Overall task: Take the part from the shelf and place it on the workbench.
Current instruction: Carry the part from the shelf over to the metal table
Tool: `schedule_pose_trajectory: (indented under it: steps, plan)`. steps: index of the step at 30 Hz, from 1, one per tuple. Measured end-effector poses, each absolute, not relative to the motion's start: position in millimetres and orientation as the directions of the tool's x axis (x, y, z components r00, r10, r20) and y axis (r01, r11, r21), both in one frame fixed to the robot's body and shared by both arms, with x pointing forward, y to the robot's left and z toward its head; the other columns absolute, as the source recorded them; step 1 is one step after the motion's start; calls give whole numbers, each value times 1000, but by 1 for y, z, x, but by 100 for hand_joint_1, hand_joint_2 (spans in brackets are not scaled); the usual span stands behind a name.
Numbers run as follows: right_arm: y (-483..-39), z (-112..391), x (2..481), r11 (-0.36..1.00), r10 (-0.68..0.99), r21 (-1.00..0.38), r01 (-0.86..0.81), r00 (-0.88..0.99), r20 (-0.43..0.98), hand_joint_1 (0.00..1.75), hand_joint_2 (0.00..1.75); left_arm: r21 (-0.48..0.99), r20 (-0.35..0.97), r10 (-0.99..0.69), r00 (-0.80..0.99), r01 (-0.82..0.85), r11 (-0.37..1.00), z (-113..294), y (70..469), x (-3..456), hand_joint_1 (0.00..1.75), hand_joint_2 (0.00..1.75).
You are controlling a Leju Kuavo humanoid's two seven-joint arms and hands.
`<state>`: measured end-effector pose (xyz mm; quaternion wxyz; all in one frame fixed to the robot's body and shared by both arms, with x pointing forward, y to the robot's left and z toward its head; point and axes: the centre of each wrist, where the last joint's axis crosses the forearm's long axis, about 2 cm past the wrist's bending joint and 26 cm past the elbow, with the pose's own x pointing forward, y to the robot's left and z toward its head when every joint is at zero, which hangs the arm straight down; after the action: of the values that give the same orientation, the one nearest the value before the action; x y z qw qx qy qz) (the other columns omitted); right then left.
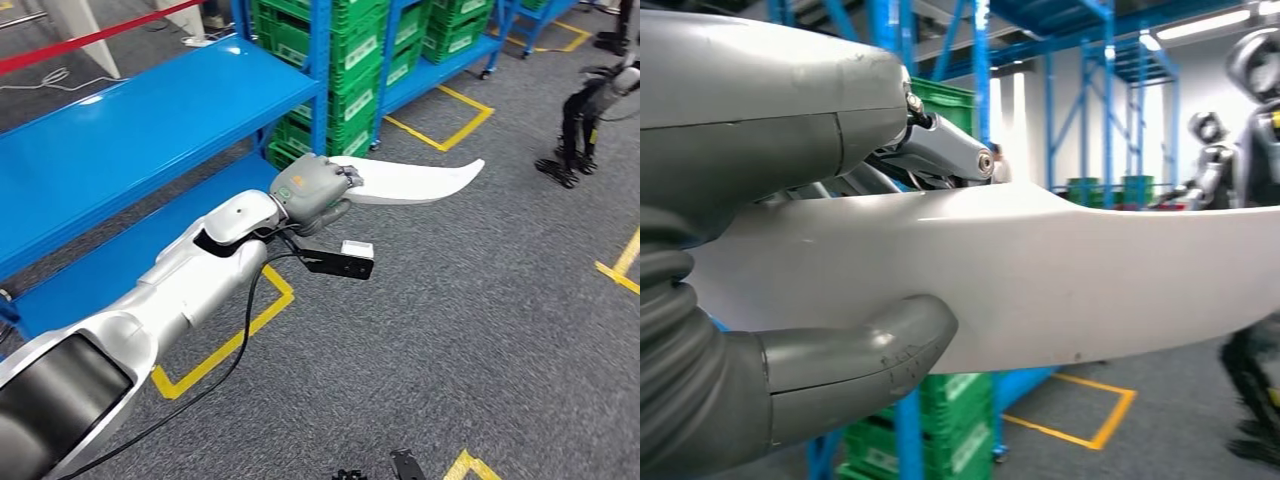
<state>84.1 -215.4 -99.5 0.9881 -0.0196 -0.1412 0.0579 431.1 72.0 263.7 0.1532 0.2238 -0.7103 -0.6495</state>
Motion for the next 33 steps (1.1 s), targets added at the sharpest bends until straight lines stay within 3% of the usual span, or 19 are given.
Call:
schedule_pose_trajectory:
  steps: [33]
  plan:
    - [-217, -99, 86, 990, 137, -73, -121, 953, 271, 0, 175, 993, -66, -509, -858, -105, 47, 267, 71, 432, 175, 175]
